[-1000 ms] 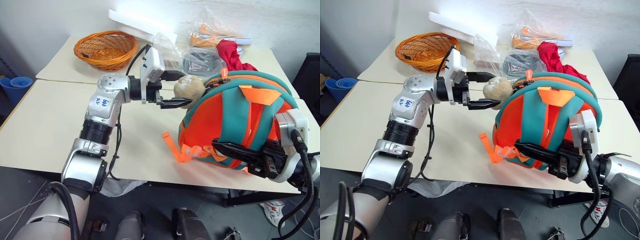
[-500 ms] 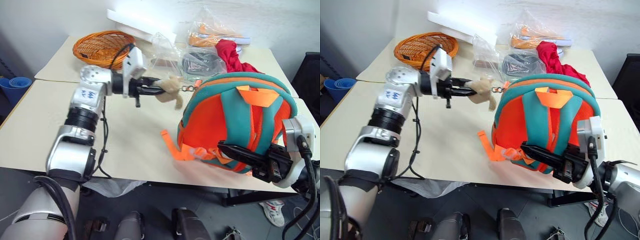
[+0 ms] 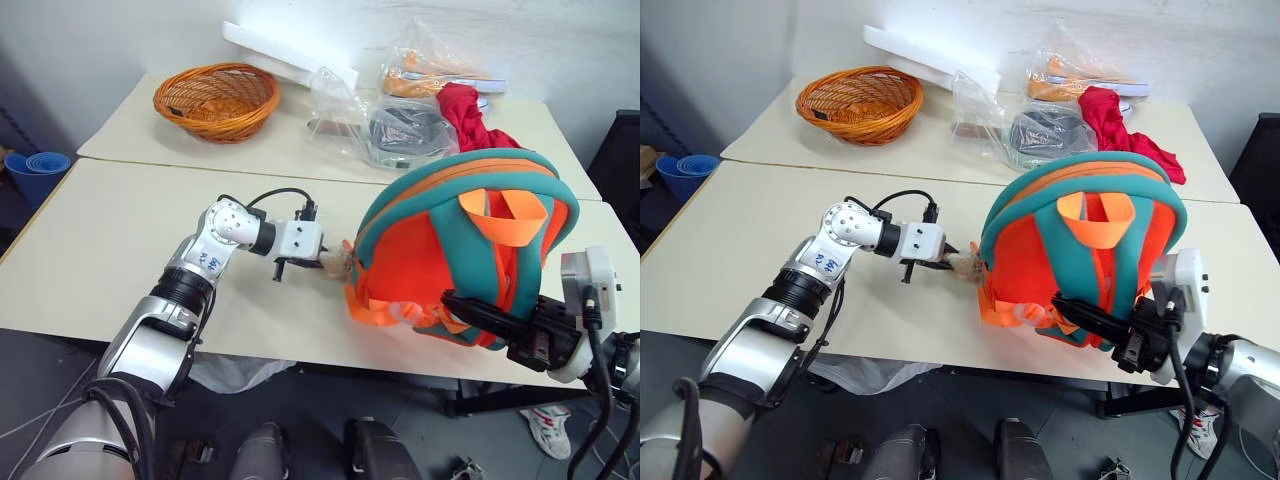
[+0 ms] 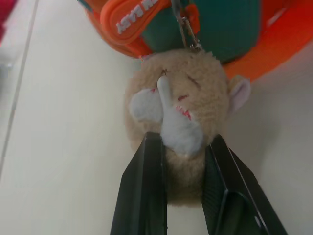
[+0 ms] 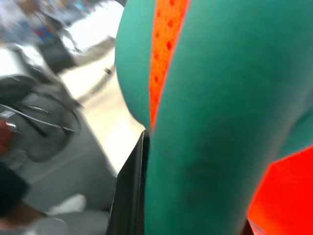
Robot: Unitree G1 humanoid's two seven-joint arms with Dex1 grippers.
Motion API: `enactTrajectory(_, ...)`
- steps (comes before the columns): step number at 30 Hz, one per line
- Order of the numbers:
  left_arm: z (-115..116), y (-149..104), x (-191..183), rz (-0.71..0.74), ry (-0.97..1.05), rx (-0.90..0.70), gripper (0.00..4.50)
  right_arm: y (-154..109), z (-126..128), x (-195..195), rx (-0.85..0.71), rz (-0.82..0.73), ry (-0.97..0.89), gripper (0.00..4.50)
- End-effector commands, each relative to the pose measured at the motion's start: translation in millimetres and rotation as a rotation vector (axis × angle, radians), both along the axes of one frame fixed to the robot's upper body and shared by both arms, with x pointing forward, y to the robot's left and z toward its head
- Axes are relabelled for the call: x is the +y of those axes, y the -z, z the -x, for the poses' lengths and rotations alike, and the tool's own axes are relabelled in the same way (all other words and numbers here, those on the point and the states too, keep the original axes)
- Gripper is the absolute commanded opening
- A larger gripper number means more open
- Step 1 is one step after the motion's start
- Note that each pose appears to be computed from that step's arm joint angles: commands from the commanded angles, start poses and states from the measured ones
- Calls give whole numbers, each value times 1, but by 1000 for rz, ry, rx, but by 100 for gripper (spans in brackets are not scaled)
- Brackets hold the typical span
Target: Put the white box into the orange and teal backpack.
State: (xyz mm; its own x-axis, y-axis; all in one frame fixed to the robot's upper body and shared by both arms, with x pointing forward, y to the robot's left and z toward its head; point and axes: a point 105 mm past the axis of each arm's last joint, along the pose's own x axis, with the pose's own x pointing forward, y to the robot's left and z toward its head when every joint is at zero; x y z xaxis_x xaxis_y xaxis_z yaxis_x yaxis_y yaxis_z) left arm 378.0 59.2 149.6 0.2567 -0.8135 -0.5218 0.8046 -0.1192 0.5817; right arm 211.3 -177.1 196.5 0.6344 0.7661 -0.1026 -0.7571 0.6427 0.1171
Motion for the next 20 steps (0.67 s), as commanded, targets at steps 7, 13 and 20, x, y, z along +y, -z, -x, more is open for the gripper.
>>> enactTrajectory(7,20,-32,59,357,-155,472,301,-5,15,-66,23,124,132,262)
enactTrajectory(13,41,-101,112,635,-181,671,450,-33,56,-129,94,167,202,447)
enactTrajectory(20,51,-108,143,623,-279,531,450,-55,53,-181,-36,128,426,447)
